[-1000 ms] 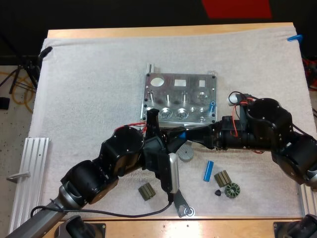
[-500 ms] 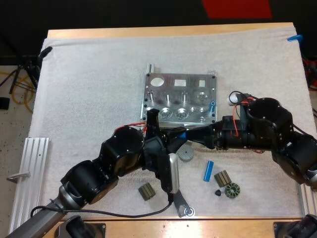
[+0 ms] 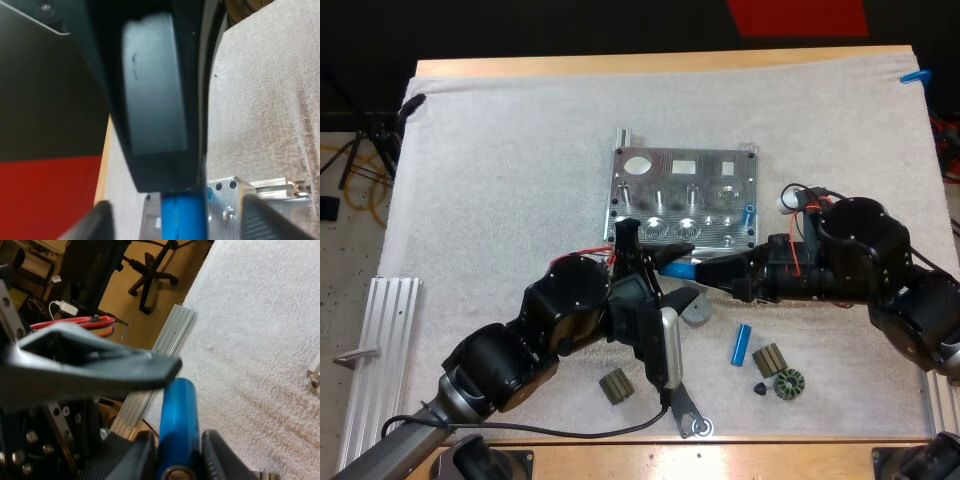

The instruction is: Load cells from right to left

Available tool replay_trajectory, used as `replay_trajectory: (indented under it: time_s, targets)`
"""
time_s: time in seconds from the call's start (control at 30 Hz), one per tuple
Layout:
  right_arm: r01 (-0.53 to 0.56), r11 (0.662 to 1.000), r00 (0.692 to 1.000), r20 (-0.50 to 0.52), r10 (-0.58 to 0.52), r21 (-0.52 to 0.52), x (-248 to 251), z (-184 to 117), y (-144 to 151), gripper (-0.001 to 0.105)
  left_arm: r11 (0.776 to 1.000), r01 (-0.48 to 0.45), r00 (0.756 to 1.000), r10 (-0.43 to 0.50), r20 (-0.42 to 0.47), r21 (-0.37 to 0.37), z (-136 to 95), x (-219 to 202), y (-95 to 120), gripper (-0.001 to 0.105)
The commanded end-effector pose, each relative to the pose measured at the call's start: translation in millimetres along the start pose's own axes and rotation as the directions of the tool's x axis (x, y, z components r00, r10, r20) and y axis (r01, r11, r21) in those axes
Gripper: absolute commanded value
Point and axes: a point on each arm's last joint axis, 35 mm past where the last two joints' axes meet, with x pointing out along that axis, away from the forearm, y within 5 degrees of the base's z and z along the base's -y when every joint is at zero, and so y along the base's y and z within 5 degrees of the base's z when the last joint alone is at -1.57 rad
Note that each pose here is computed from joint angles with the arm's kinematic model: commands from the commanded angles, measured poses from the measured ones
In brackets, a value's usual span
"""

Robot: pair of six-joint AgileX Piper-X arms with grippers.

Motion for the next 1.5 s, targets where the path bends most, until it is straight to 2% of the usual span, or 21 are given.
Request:
replay_trajectory:
  time_s: [0.0, 0.1, 0.17, 0.23, 0.37, 0.47, 0.5, 0.6, 0.67, 0.77, 0.8, 0.97, 1.1, 1.3, 1.33, 1.37, 1.4, 1.43, 1.47]
  targets:
    - [-0.013, 1.000, 1.000, -0.002, 0.013, -0.021, -1, 0, 1, 0.014, 0.998, -0.044, 0.999, 0.045, 0.008, -0.038, 4, -3, 4, 0.063]
    - [-0.013, 0.998, 1.000, -0.002, 0.013, -0.063, -1, 0, 1, 0.014, 0.988, -0.090, 0.996, 0.088, -0.021, -0.124, 5, -5, 7, 0.065]
    - [-0.010, 0.996, 1.000, -0.001, 0.010, -0.094, -1, 0, 1, 0.014, 0.973, -0.112, 0.994, 0.112, -0.011, -0.202, 9, -10, 10, 0.065]
    - [-0.008, 0.991, 1.000, 0.001, 0.008, -0.134, -1, 1, 1, 0.014, 0.963, -0.134, 0.990, 0.138, -0.001, -0.234, 13, -16, 13, 0.065]
    - [0.009, 0.984, 1.000, -0.007, -0.010, -0.175, -1, -1, 0, 0.014, 0.917, -0.181, 0.978, 0.205, 0.030, -0.354, 19, -40, 16, 0.065]
    - [0.025, 0.980, 0.999, -0.014, -0.029, -0.195, -1, -2, -1, 0.014, 0.886, -0.192, 0.972, 0.232, 0.046, -0.422, 21, -58, 15, 0.065]
    - [0.025, 0.979, 0.999, -0.016, -0.029, -0.203, -1, -2, -1, 0.014, 0.882, -0.191, 0.972, 0.232, 0.045, -0.430, 21, -61, 15, 0.065]
    - [0.025, 0.978, 0.999, -0.019, -0.030, -0.208, -1, -3, -1, 0.014, 0.842, -0.196, 0.969, 0.243, 0.029, -0.503, 19, -76, 11, 0.065]
    - [0.025, 0.975, 0.999, -0.019, -0.030, -0.223, -1, -3, -1, 0.014, 0.802, -0.215, 0.968, 0.252, -0.010, -0.558, 15, -86, 8, 0.065]
    - [0.025, 0.975, 0.999, -0.019, -0.030, -0.223, -1, -3, -1, 0.014, 0.760, -0.211, 0.972, 0.231, -0.048, -0.615, 10, -96, 2, 0.065]
    - [0.028, 0.975, 0.999, -0.018, -0.033, -0.223, -1, -3, -2, 0.014, 0.755, -0.210, 0.972, 0.230, -0.050, -0.621, 10, -97, 2, 0.065]
    - [0.041, 0.974, 0.999, -0.015, -0.045, -0.222, -1, -3, -2, 0.014, 0.677, -0.214, 0.976, 0.180, -0.124, -0.704, 1, -102, -6, 0.065]
    - [0.048, 0.975, 0.998, -0.035, -0.057, -0.217, -1, -5, -3, 0.014, 0.654, -0.220, 0.976, 0.143, -0.168, -0.724, -4, -102, -10, 0.065]
    - [0.093, 0.965, 0.987, -0.103, -0.122, -0.247, -3, -13, -6, 0.014, 0.648, -0.231, 0.969, 0.089, -0.229, -0.726, -11, -102, -16, 0.065]
    - [0.099, 0.961, 0.985, -0.108, -0.131, -0.260, -4, -13, -6, 0.014, 0.632, -0.234, 0.967, 0.075, -0.243, -0.739, -12, -103, -17, 0.065]
    - [0.103, 0.956, 0.984, -0.115, -0.139, -0.273, -5, -13, -5, 0.014, 0.603, -0.239, 0.965, 0.061, -0.254, -0.761, -14, -103, -19, 0.065]
    - [0.108, 0.954, 0.982, -0.119, -0.147, -0.280, -5, -13, -5, 0.014, 0.588, -0.242, 0.964, 0.058, -0.258, -0.772, -14, -103, -19, 0.065]
    - [0.120, 0.949, 0.979, -0.124, -0.162, -0.291, -6, -14, -5, 0.014, 0.557, -0.250, 0.962, 0.047, -0.270, -0.792, -15, -103, -20, 0.065]
    - [0.125, 0.946, 0.976, -0.133, -0.171, -0.298, -6, -14, -6, 0.014, 0.542, -0.254, 0.960, 0.042, -0.277, -0.801, -16, -103, -21, 0.065]
